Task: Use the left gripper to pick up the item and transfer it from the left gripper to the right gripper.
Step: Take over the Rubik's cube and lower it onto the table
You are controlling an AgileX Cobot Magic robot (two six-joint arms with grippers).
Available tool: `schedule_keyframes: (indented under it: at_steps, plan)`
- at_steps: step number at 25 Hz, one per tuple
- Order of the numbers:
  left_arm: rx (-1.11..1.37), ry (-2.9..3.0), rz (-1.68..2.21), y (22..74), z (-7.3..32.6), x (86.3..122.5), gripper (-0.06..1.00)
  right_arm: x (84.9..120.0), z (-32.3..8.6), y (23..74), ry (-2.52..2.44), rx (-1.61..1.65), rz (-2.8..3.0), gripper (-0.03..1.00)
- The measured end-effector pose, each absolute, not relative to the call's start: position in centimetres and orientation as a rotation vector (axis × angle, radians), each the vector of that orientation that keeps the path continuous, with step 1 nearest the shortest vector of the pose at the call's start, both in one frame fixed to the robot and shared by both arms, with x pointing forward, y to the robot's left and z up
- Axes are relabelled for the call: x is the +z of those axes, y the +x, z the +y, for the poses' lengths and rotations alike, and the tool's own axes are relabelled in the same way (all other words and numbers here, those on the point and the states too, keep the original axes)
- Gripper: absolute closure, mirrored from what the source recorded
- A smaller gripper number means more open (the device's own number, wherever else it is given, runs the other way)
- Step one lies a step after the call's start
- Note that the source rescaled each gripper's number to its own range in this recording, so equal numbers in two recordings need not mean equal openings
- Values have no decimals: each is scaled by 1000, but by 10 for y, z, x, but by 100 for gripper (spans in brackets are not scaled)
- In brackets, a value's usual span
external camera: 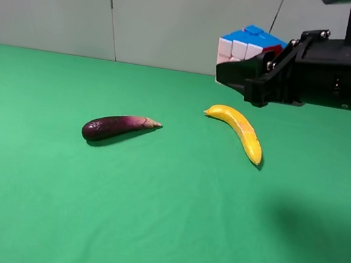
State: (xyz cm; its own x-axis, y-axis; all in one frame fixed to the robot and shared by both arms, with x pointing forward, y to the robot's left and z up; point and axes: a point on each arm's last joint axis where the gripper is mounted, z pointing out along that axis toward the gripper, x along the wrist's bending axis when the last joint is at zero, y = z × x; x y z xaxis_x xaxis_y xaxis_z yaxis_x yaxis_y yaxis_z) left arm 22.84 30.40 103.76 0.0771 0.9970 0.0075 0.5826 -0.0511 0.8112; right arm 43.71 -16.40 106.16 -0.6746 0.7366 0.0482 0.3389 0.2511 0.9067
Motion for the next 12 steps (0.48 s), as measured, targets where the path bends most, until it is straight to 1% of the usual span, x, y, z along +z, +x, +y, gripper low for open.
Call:
schedule_keyframes:
  at_steps: [5,12]
  plan:
    - [815,1710,1577,228,304,1038,12,1053,-172,436,1077,1302,2220,97]
    - [815,1710,1577,228,304,1038,12,1034,-204,438,1287,1009,2338,97]
